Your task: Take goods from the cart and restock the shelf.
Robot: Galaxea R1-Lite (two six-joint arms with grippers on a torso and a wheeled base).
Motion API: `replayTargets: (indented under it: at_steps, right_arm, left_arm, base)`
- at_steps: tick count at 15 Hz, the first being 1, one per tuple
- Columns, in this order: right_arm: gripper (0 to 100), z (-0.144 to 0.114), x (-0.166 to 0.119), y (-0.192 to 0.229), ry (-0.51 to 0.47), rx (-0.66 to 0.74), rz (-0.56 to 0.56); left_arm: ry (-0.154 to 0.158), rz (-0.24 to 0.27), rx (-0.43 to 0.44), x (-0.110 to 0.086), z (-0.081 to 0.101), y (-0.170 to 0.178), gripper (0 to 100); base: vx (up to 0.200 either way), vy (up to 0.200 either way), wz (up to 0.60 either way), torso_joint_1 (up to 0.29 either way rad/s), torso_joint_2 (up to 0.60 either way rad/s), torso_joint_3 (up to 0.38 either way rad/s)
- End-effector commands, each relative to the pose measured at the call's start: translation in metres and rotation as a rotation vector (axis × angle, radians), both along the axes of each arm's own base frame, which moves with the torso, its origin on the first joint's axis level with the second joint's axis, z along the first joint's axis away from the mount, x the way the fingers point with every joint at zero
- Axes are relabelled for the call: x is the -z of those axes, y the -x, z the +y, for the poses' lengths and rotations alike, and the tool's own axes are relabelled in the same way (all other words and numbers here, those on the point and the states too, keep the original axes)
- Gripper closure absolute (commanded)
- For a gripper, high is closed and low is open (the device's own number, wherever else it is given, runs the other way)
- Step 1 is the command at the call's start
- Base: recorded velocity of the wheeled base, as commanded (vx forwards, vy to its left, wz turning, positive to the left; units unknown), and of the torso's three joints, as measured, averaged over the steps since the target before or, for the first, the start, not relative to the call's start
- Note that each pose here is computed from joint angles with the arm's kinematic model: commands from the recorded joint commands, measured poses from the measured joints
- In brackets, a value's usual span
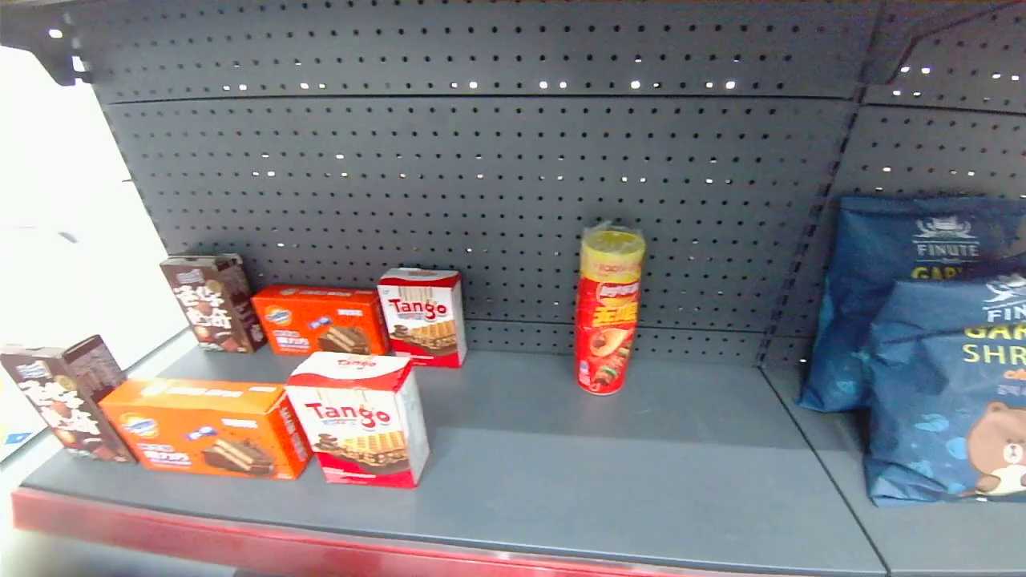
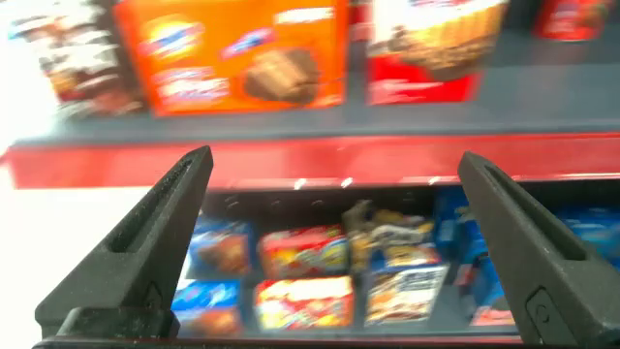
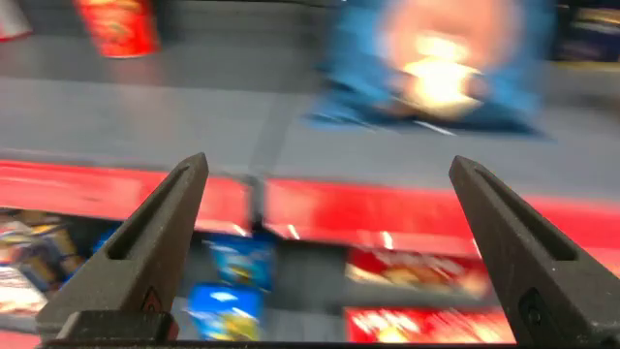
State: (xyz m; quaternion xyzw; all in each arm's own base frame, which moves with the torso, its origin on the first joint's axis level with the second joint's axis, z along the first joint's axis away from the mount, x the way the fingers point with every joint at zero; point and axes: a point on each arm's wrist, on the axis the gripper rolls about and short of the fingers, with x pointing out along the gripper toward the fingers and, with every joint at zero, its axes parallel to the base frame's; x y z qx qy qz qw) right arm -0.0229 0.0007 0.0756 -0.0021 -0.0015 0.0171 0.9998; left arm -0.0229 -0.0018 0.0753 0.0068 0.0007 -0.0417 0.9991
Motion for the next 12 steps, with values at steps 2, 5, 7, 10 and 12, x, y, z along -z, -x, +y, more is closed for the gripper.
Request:
replayTargets:
  at_steps: [2,5,7,10,12]
  right_arm:
    - [0,0.0,0.0,-0.0001,0.0,-0.001,0.001]
    - [0,0.0,0.0,-0.0001,0.0,-0.001,0.001]
    - [0,0.0,-0.0002,-0.0001,0.0,-0.001,0.0]
    - [0,0.0,-0.0002,-0.0001,0.0,-0.001,0.0]
    - [0,0.0,0.0,-0.0001,0.0,-0.001,0.001]
  left_arm:
    - [0.0,0.0,-0.001,0.0,0.0,0.0,0]
    - [0.0,0.0,-0.001,0.0,0.0,0.0,0]
    - [-0.002,-0.001,-0.002,0.0,0.0,0.0,0]
    - [-0.006,-0.001,-0.001,0.0,0.0,0.0,0]
    - [-0.019,-0.002,0.003,0.0,-0.0001,0.0,0]
  base:
    - [0.0,0.0,0.6,0.002,0.0,0.002]
    - [0.0,0.0,0.6,-0.001,0.01,-0.001]
    - [0.0,0.0,0.6,0.005,0.0,0.002]
    - [0.0,0.0,0.6,0.002,0.0,0.007]
    - [0.0,0.0,0.6,0.002,0.0,0.002]
